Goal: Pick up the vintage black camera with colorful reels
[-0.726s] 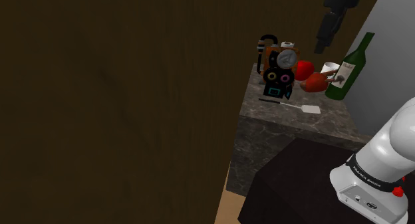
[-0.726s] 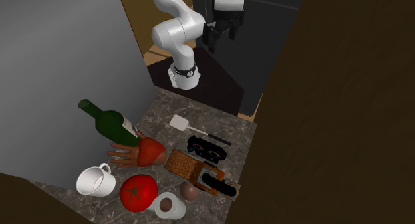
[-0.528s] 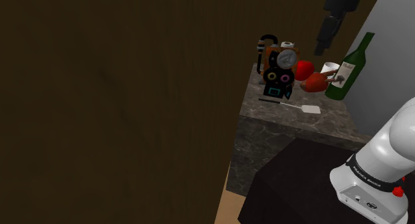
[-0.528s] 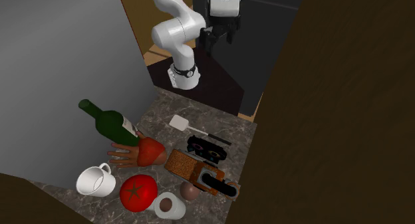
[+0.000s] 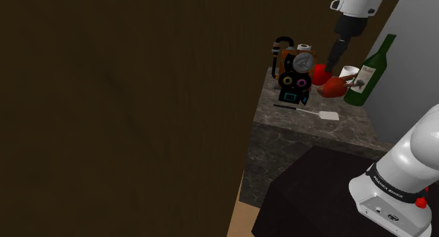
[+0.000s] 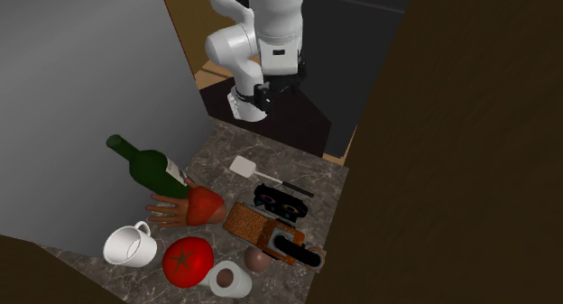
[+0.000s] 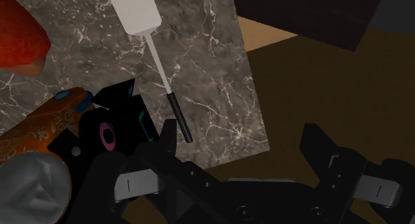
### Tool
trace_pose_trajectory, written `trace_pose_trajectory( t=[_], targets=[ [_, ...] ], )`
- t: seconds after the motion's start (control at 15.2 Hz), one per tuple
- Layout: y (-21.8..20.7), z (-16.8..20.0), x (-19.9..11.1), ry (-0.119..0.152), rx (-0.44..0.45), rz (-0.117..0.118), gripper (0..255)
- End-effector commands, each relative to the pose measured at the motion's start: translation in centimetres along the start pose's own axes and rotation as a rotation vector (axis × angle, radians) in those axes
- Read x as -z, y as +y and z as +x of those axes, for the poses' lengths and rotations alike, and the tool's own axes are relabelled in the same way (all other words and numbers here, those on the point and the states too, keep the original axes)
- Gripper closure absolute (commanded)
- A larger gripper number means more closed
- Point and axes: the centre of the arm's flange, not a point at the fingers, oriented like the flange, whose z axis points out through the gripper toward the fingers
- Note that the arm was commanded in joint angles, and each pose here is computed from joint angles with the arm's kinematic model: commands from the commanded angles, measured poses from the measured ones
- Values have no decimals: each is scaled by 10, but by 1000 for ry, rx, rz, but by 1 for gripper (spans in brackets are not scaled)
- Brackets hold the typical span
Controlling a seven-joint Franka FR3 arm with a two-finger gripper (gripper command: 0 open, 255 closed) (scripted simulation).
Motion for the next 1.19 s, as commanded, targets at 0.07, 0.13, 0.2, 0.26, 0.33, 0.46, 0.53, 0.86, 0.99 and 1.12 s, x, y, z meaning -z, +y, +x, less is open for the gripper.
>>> trace_pose_trajectory(
  t=[0.07, 0.13, 0.2, 0.26, 0.33, 0.46, 0.53, 0.86, 0.99, 1.12],
  targets=[
    [29, -3, -33, 30, 23, -2, 0],
    [38, -2, -43, 38, 30, -2, 0],
    [47, -1, -52, 47, 37, -3, 0],
    [57, 0, -61, 56, 44, -3, 0],
    [66, 1, -70, 65, 51, -3, 0],
    [84, 4, -88, 82, 65, -4, 0],
    [94, 6, -97, 91, 72, -4, 0],
    [140, 16, -143, 135, 108, -5, 0],
    [158, 21, -161, 153, 122, -6, 0],
    [162, 22, -170, 157, 125, -6, 0]
  ],
)
